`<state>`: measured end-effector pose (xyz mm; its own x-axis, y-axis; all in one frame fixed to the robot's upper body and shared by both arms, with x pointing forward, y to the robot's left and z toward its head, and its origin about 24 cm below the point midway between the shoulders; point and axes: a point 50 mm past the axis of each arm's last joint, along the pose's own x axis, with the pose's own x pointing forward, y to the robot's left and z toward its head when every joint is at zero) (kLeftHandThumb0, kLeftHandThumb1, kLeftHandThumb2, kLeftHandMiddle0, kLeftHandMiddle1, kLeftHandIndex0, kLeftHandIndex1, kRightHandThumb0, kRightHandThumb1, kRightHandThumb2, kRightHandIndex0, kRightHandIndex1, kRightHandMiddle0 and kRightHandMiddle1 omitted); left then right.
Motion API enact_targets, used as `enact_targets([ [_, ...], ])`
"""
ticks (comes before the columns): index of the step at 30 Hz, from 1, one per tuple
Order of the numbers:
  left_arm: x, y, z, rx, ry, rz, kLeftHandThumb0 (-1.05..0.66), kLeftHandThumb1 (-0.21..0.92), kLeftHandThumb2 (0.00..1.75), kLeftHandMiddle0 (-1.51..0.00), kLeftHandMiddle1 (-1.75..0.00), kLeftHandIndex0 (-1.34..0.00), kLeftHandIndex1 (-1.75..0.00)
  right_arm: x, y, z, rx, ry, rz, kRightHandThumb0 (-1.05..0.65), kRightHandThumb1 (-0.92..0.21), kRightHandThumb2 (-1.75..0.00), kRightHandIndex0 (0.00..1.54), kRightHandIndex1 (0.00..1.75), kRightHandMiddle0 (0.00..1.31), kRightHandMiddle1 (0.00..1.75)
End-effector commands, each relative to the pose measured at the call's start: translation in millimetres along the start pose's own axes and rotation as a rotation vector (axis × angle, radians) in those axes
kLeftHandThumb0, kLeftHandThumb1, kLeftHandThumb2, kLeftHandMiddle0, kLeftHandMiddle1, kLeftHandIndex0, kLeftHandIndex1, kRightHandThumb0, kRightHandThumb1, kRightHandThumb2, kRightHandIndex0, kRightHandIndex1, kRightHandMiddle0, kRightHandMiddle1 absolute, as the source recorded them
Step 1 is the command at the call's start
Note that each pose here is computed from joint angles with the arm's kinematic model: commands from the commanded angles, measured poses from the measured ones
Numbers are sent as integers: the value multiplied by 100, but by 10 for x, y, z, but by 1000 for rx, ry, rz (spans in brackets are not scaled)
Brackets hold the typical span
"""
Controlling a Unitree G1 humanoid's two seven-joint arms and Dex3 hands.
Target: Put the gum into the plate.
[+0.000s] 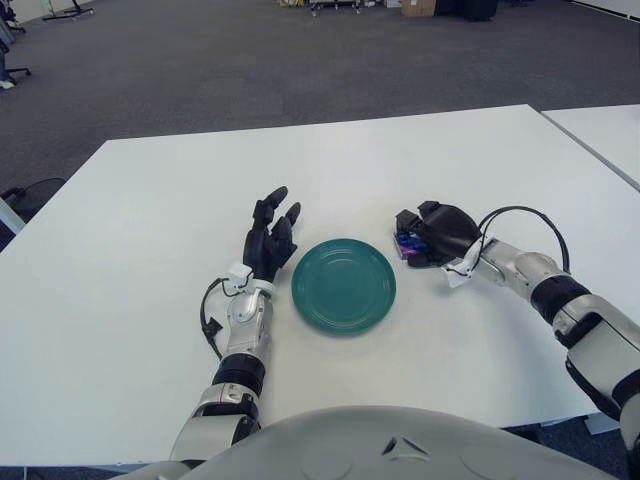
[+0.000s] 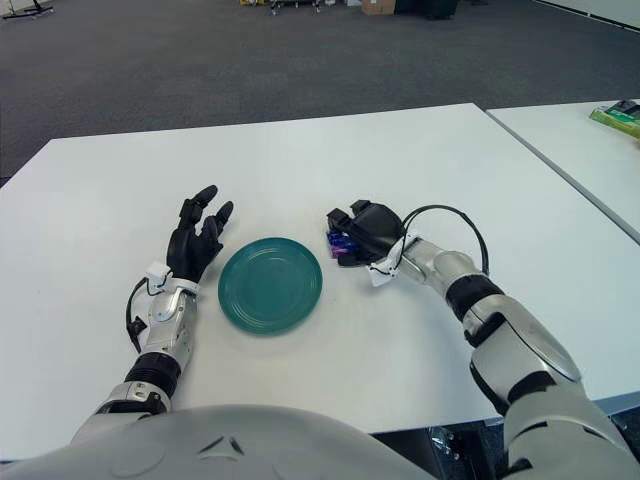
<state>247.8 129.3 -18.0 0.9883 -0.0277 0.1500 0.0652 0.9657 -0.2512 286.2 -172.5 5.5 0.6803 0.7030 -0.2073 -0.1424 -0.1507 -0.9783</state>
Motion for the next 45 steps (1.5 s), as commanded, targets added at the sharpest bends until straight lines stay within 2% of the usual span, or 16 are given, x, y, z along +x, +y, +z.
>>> enact_targets([
  [1,-569,-104,-447,-137,210,136,-77,92,68,-51,-1,-7,-83,-406,221,225,85,-100,265,-53,-92,-64,99,175,67,175],
  [4,-568,-102,-446,-143,209,140,-78,92,68,-53,-1,-8,-83,-368,6,193,97,-91,273,-51,-92,-62,100,175,67,175],
  [8,-562,-99,-442,-143,207,145,-79,92,67,-54,-2,-10,-84,-152,-328,6,76,-37,280,-48,-92,-60,100,175,67,175],
  [9,-561,-96,-441,-143,206,144,-80,92,67,-54,-2,-10,-84,-76,-481,-79,73,-14,259,-47,-92,-59,100,175,67,175],
  [11,-559,-92,-440,-142,205,144,-80,92,67,-54,-2,-10,-84,0,-693,-176,77,17,219,-47,-92,-59,98,175,66,175],
  [12,-557,-91,-439,-141,205,144,-80,92,67,-54,-2,-10,-84,6,-739,-192,82,25,204,-46,-92,-59,97,175,65,175],
  [14,-553,-100,-437,-140,200,141,-80,92,67,-54,-2,-9,-84,9,-851,-256,119,62,79,-46,-92,-59,95,175,63,175],
  [20,-554,-107,-434,-137,198,142,-79,92,67,-53,-1,-9,-83,3,-1027,-271,182,85,-161,-45,-92,-59,91,175,62,175],
  [23,-558,-104,-433,-135,199,143,-80,92,68,-54,-1,-9,-83,5,-1076,-258,199,89,-236,-44,-92,-63,94,175,63,175],
  [28,-562,-99,-431,-135,202,145,-81,92,68,-54,-2,-10,-83,28,-1123,-203,234,78,-335,-44,-92,-60,99,175,68,175],
  [35,-558,-102,-424,-131,202,144,-83,92,66,-56,-2,-11,-84,124,-1193,-18,266,17,-392,-44,-92,-57,108,175,78,175],
  [45,-554,-136,-424,-128,203,147,-83,92,66,-59,-4,-13,-84,207,-1212,213,238,-61,-332,-44,-92,-54,113,175,84,175],
])
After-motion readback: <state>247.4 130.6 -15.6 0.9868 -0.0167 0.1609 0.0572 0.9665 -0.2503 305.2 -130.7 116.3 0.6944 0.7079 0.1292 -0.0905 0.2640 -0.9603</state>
